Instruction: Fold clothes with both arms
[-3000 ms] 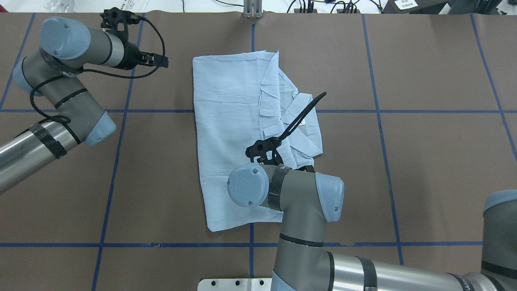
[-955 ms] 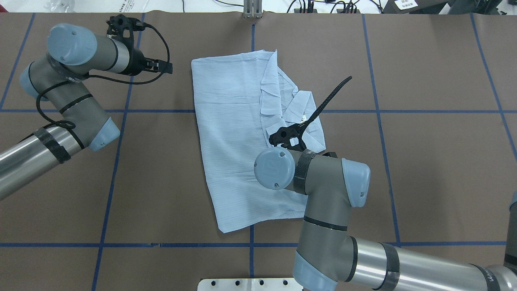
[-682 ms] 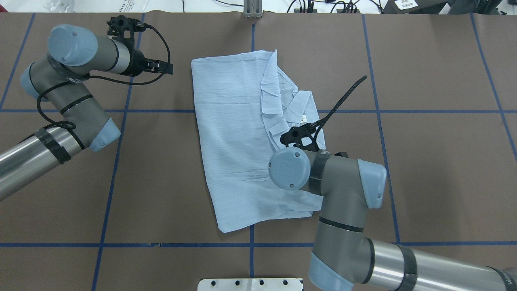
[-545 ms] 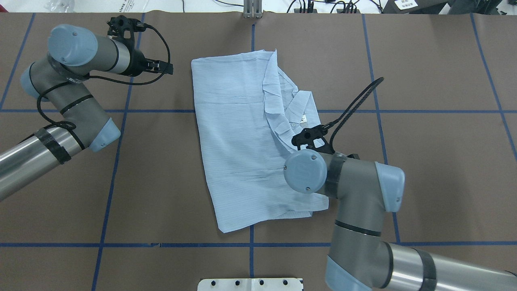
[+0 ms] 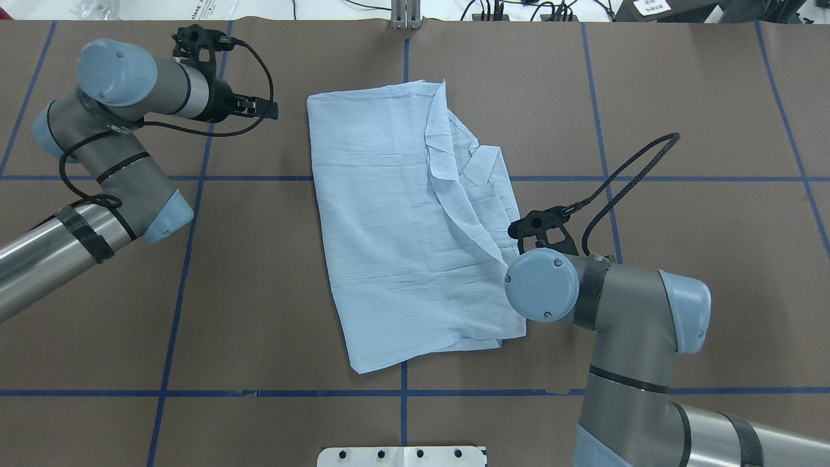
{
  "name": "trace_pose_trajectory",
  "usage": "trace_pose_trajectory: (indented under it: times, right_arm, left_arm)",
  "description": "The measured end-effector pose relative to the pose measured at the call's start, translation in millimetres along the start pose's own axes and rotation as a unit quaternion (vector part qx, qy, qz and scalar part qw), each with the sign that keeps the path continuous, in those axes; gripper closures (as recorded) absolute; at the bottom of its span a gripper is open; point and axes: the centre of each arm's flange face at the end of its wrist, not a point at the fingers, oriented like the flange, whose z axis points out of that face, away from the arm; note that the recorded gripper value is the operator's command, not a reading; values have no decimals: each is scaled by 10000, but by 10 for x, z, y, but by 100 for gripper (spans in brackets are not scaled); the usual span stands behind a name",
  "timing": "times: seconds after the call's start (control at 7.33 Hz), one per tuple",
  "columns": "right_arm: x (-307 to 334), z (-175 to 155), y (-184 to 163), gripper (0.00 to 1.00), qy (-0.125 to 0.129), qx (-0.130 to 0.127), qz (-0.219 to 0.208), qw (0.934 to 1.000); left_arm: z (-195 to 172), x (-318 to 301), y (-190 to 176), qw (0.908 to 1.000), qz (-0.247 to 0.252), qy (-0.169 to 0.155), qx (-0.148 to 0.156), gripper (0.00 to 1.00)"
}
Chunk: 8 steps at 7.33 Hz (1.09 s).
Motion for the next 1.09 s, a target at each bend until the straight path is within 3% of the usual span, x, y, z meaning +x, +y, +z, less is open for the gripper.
trace_pose_trajectory:
  times: [0.27,0.41,0.55,0.82,0.95,1.09]
  right_arm:
    - [-227,-232,-246,0,-672,268,179,9972]
    - [-417,-337,-426,0,-873,371,238,9952]
    - [-637,-377,-612,0,-918,410,249,9946]
    - [-993,-305,-895,0,-760,389,84,9963]
    - [-1128,-219,-985,8,-599,394,-85,9974]
    - [-1230,-106,-1071,26,-389,460,-387,9974]
  left_arm:
    - [-3,3,-1,10000,-9,3,2,0]
    - [-3,4,-1,10000,-10,4,3,0]
    - [-3,4,-1,10000,-11,4,3,0]
    - [0,8,4,10000,-15,6,-1,0]
    - [-1,11,4,10000,-15,8,-1,0]
    - [-2,12,6,10000,-15,10,-1,0]
